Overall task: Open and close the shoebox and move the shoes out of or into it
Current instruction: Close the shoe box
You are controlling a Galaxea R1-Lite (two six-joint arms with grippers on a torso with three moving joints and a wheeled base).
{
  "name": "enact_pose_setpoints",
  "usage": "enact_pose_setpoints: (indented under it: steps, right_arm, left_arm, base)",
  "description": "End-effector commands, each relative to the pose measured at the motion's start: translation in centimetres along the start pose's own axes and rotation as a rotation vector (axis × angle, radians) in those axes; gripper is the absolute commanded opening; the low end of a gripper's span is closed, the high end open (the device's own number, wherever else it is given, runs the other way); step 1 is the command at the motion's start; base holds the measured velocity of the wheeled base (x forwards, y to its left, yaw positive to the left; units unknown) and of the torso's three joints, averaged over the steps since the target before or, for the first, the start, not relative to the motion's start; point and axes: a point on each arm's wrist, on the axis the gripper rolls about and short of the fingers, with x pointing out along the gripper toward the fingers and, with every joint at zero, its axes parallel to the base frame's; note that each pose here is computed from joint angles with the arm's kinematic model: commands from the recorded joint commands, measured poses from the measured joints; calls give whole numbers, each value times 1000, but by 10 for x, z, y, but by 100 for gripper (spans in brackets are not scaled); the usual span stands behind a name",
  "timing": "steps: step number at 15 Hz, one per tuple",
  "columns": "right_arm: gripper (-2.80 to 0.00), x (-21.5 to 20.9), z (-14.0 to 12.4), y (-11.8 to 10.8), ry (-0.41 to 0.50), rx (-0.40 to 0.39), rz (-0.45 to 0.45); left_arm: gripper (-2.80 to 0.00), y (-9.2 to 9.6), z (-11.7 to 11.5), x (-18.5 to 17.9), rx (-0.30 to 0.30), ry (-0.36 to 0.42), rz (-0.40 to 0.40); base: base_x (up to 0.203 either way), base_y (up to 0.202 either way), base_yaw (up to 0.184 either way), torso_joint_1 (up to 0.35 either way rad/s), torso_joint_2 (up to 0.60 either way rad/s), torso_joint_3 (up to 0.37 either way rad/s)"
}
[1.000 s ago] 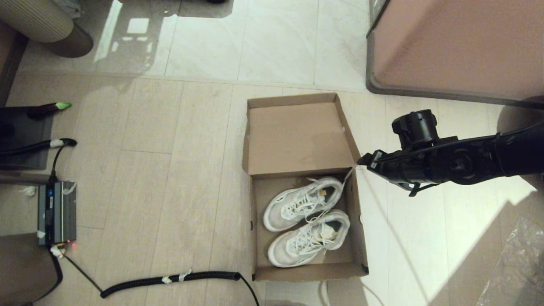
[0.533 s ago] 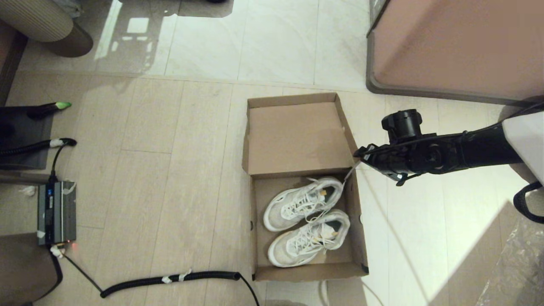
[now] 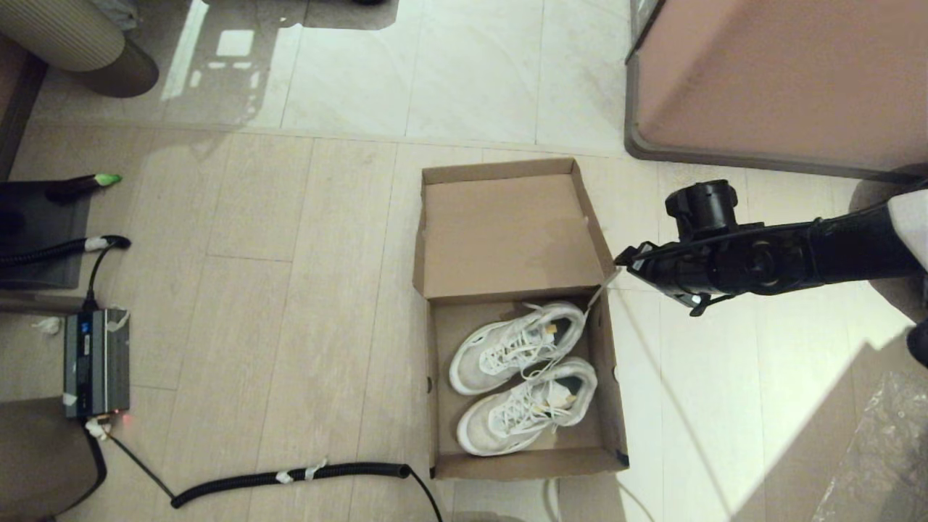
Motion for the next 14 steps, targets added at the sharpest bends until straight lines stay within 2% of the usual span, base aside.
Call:
enact_pose_setpoints:
  steps: [1,5,8,11,14]
  right_arm:
    - [0,-35,10,-2,-31,17,22]
    - [0,-37,16,-26,-31,37,-34]
    - [0,-21,11,-35,18,58,-39]
    - [0,0,13,-31,27,148,-27]
    - [0,16,24,-21,28,185,-28]
  left_arm:
    - [-280,0,-2,1,0,6,-1]
    - [-280,0,-3,-1,0,4,-1]
    - [-280,0,-3,0,2,7,0]
    - [-280,0,-3,0,4,5,8]
    - [-280,0,-7,-1,6,11,9]
  base:
    - [0,0,0,0,0,0]
    - [0,0,0,0,0,0]
    - [0,0,0,0,0,0]
    - [0,0,0,0,0,0]
    - [0,0,0,0,0,0]
